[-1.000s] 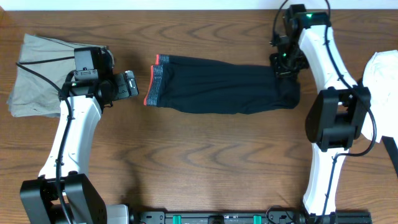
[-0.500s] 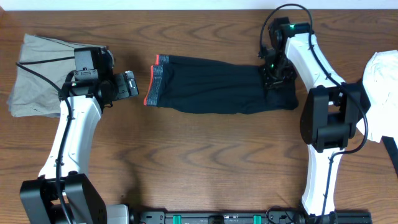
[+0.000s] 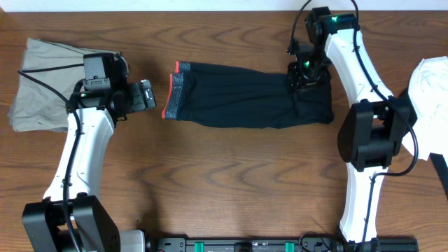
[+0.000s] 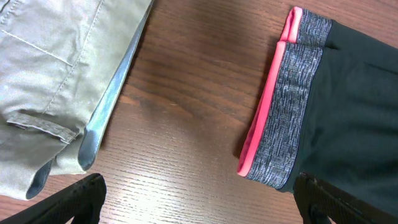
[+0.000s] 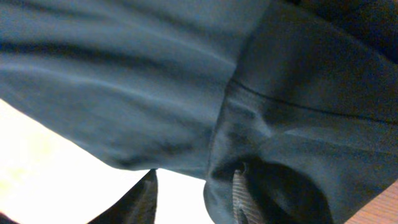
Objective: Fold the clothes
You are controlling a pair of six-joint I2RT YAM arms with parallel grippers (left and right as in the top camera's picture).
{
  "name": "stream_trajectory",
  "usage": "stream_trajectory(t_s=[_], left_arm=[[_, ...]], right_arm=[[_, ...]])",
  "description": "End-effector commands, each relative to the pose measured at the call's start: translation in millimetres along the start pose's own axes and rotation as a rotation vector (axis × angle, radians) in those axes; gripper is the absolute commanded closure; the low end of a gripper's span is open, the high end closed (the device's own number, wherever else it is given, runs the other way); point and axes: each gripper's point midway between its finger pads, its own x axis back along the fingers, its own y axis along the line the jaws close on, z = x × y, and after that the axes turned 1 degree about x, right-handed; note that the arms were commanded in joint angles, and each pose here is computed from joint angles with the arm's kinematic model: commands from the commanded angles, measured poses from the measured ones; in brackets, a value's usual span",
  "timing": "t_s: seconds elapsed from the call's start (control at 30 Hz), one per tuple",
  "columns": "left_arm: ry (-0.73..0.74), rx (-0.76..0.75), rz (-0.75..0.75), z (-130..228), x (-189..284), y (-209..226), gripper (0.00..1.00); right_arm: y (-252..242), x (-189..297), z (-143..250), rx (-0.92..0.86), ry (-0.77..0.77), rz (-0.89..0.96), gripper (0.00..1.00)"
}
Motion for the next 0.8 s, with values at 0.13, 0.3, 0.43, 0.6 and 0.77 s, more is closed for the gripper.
stream_trajectory(t_s=[0.13,0.3,0.43,0.6,0.77], left_arm=[[0.000,0.012,0.002,0.9,0.7,-0.5,0.02],[0.000,0.013,0.003,0.7,0.7,-0.5,0.02],[0.000,0.013,0.003,0.7,0.7,-0.5,0.02],[0.000,0.013,0.003,0.8,0.7,-0.5,0.02],[-0.003,0.012,0.003,0.1,0.7,-0.6,0.02]], right_arm=[[-22.5,20.7,-21.2,-0.128,-0.108,0.116,0.64],[-38.7,20.3,-25.3,-0.159,-0.132,0.123,0.80],[-43.4,14.5,-28.0,-0.177,-0.144,0.123,0.97],[-47.9,-1.6,-28.7,-0.206,-0.146,0.124,0.99],[-54.2,-25.6,-32.8,-0.224,-0.169,0.123,0.99]])
